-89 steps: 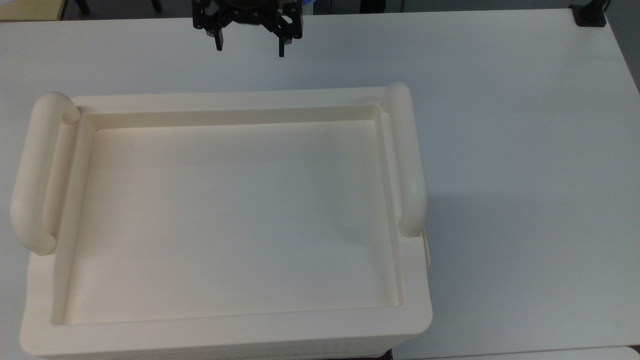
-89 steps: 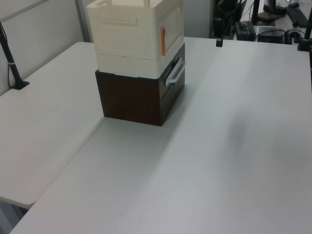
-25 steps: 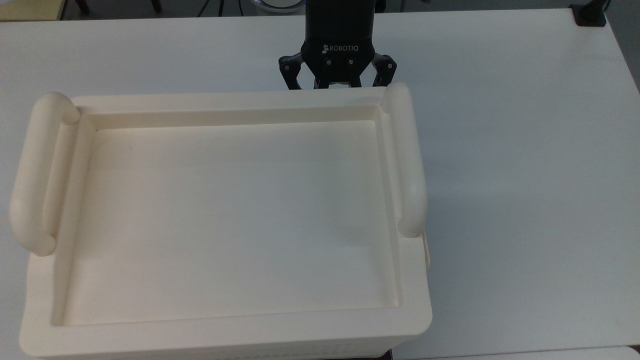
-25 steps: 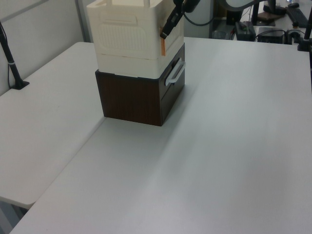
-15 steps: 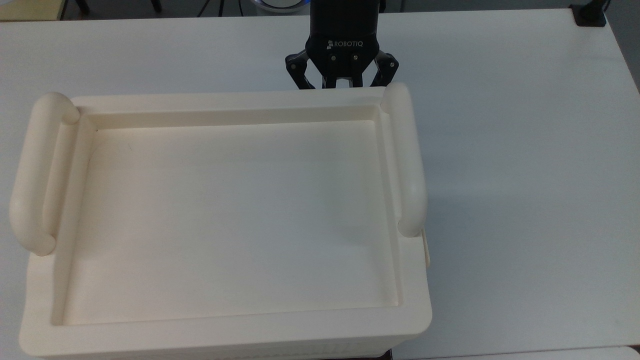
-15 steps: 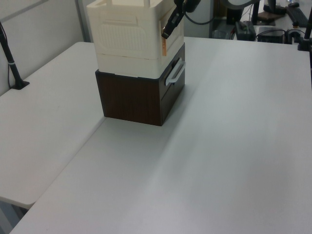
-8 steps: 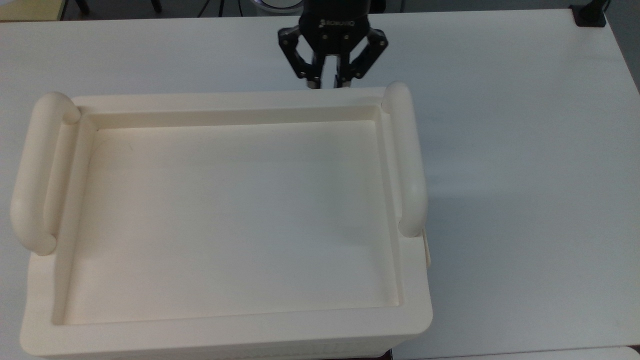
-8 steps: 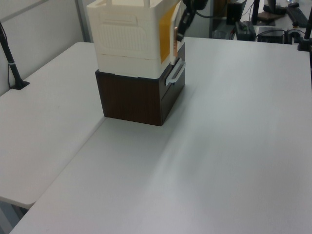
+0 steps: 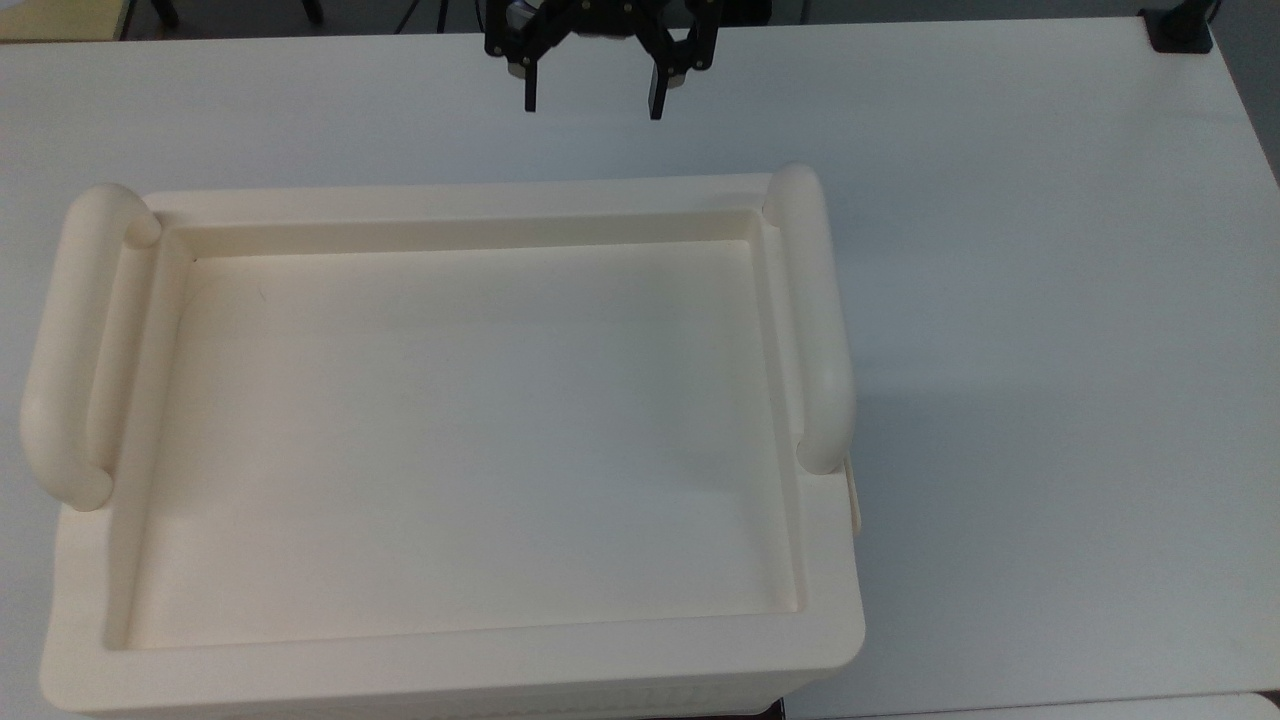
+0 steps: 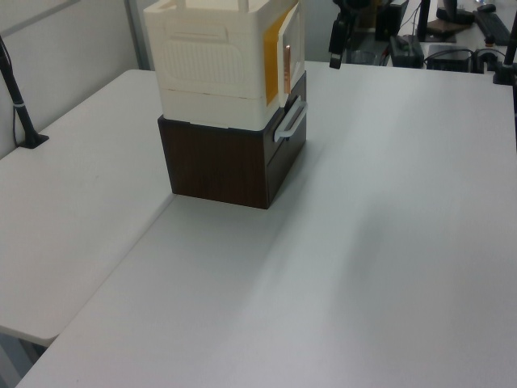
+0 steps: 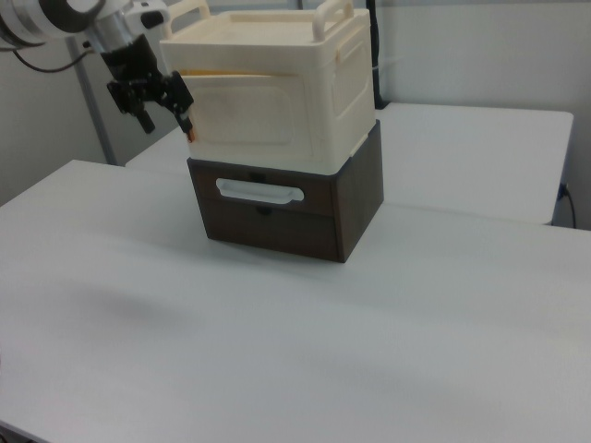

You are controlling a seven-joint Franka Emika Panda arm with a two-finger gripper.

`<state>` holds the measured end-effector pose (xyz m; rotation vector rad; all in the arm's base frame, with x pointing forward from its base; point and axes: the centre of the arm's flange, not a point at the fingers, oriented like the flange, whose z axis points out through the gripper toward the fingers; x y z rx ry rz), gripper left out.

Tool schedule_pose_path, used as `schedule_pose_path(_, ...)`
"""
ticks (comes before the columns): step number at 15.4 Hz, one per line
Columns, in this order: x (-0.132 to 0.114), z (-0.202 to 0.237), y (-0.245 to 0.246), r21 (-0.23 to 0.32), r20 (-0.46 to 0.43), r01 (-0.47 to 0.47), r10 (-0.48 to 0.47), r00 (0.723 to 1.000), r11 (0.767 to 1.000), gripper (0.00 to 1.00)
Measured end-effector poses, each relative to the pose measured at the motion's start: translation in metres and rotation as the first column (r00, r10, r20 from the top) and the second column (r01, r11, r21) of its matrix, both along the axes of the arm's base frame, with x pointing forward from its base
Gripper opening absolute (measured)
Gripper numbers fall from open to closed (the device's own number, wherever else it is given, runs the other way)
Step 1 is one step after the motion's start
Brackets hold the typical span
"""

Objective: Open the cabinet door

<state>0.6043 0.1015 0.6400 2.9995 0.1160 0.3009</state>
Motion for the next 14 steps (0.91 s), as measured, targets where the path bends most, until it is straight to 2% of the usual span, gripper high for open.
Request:
schedule_pose_path(2, 0.0, 0.016, 0.001, 0.02, 0.053, -0.006, 0.005, 0.999, 1.0, 0.93)
schedule_pose_path(4, 0.006, 0.031, 0.005, 0.049, 0.148, -0.023, 0.015, 0.989, 0.999, 0.93)
schedule_pose_path(5, 0.009, 0.036, 0.007, 0.059, 0.192, -0.032, 0.02, 0.981, 0.998, 0.93)
schedule_pose_path(7, 0.014, 0.044, 0.013, 0.072, 0.264, -0.052, 0.031, 0.964, 0.996, 1.0)
schedule_pose_path(11, 0.021, 0.056, 0.027, 0.088, 0.381, -0.095, 0.055, 0.923, 0.992, 1.0)
schedule_pose_path(14, 0.027, 0.053, 0.043, 0.095, 0.43, -0.131, 0.078, 0.899, 0.987, 1.0)
